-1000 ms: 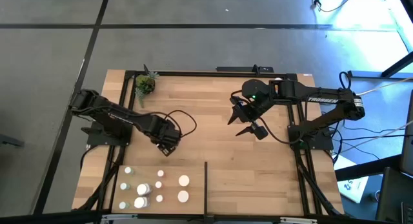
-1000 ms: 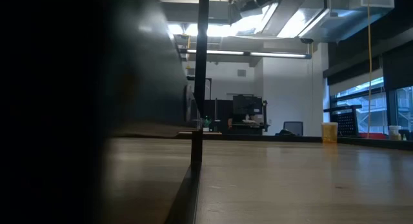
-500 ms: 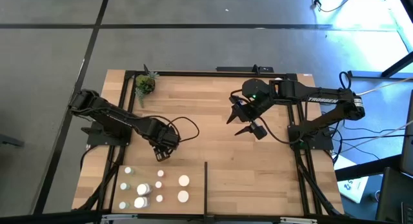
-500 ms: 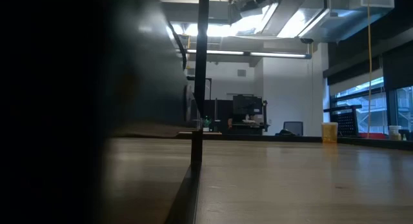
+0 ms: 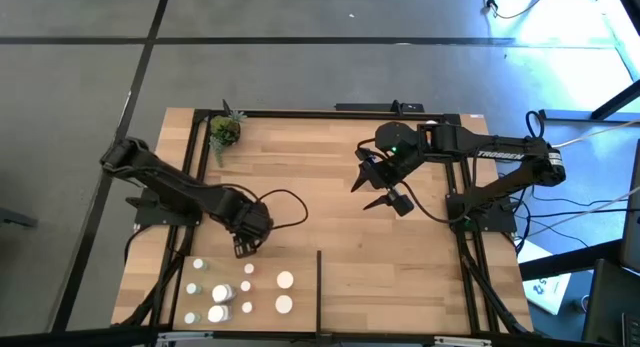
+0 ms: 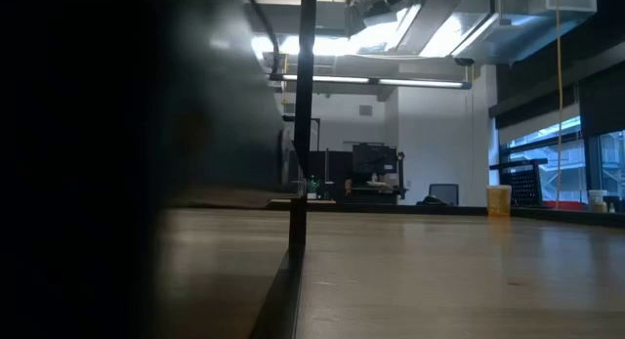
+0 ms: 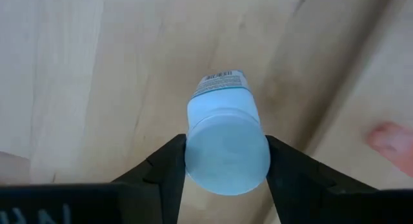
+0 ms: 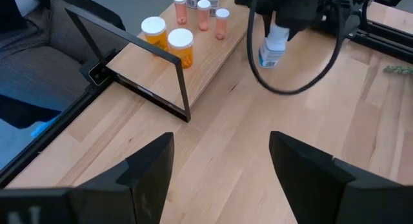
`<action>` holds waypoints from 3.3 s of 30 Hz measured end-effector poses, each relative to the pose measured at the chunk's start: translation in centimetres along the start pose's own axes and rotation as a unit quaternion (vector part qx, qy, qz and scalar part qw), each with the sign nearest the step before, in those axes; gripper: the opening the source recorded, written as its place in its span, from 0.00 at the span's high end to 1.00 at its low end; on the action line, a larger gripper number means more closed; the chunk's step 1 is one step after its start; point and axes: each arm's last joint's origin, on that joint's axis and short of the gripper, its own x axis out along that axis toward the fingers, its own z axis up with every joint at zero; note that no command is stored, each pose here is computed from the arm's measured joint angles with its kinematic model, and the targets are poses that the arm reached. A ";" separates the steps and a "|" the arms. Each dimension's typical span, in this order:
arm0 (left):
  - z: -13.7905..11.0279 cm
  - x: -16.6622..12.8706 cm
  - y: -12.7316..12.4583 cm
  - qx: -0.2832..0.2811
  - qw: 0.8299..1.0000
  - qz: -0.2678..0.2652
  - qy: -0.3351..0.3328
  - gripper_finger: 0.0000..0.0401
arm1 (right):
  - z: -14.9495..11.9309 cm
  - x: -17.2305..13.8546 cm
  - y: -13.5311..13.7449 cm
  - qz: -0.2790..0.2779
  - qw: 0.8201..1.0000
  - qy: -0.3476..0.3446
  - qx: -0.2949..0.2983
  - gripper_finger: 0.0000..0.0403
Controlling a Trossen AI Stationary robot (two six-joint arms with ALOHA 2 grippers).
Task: Pick and place medicine bottles onto shelf by color
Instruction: Put the white pill bottle on the shelf aligned with the other white pill bottle, then put the orange pill bottle on the shelf aligned with the other orange pill bottle
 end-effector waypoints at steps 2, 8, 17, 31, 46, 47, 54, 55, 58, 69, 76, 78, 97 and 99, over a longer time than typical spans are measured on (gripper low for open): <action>-0.2 -0.8 -0.2 0.007 1.000 -0.007 -0.010 0.57 | 0.0 0.0 0.0 0.000 1.000 0.000 0.000 0.36; -1.2 -2.7 -0.4 0.042 0.999 0.016 0.002 0.57 | 0.0 0.0 0.0 -0.001 1.000 -0.002 -0.001 0.36; -3.7 -4.3 -1.1 0.084 0.996 0.038 0.013 0.57 | 0.0 0.0 0.0 0.000 1.000 -0.002 -0.001 0.36; -7.9 -5.6 -3.0 0.088 0.996 -0.008 -0.010 0.57 | 0.1 0.0 0.0 -0.001 1.000 -0.004 -0.002 0.36; -9.0 -5.5 -5.5 0.114 0.990 -0.072 -0.045 0.57 | 0.1 0.0 0.0 -0.001 1.000 -0.004 -0.002 0.36; -9.2 -5.4 -5.6 0.117 0.990 -0.069 -0.043 0.57 | 0.1 0.0 0.0 -0.001 1.000 -0.004 -0.002 0.36; -9.3 -4.2 -6.6 0.126 0.991 -0.045 -0.028 0.57 | 0.1 0.0 0.0 -0.002 1.000 -0.004 -0.002 0.36; -9.3 -4.0 -6.7 0.126 0.991 -0.042 -0.024 0.57 | 0.1 0.0 -0.1 -0.002 1.000 -0.005 -0.002 0.36; -9.2 -3.6 -7.0 0.126 0.991 -0.035 -0.019 0.57 | 0.1 0.0 0.0 -0.002 1.000 -0.005 -0.002 0.36; -9.0 -3.5 -7.0 0.112 0.993 -0.035 -0.018 0.56 | 0.1 0.0 -0.1 -0.002 1.000 -0.005 -0.003 0.36; -9.0 -3.5 -7.0 0.112 0.993 -0.036 -0.018 0.45 | 0.1 0.0 -0.1 -0.002 1.000 -0.005 -0.003 0.36; -9.0 -3.5 -7.0 0.112 0.993 -0.036 -0.018 0.42 | 0.1 0.0 -0.1 -0.002 1.000 -0.005 -0.003 0.36; -9.1 -3.6 -7.3 0.099 0.993 -0.061 -0.001 0.20 | 0.1 0.0 -0.1 -0.002 1.000 -0.005 -0.003 0.36; -9.1 -3.8 -7.1 0.099 0.993 -0.066 -0.003 0.20 | 0.1 0.0 0.0 -0.002 1.000 -0.005 -0.003 0.36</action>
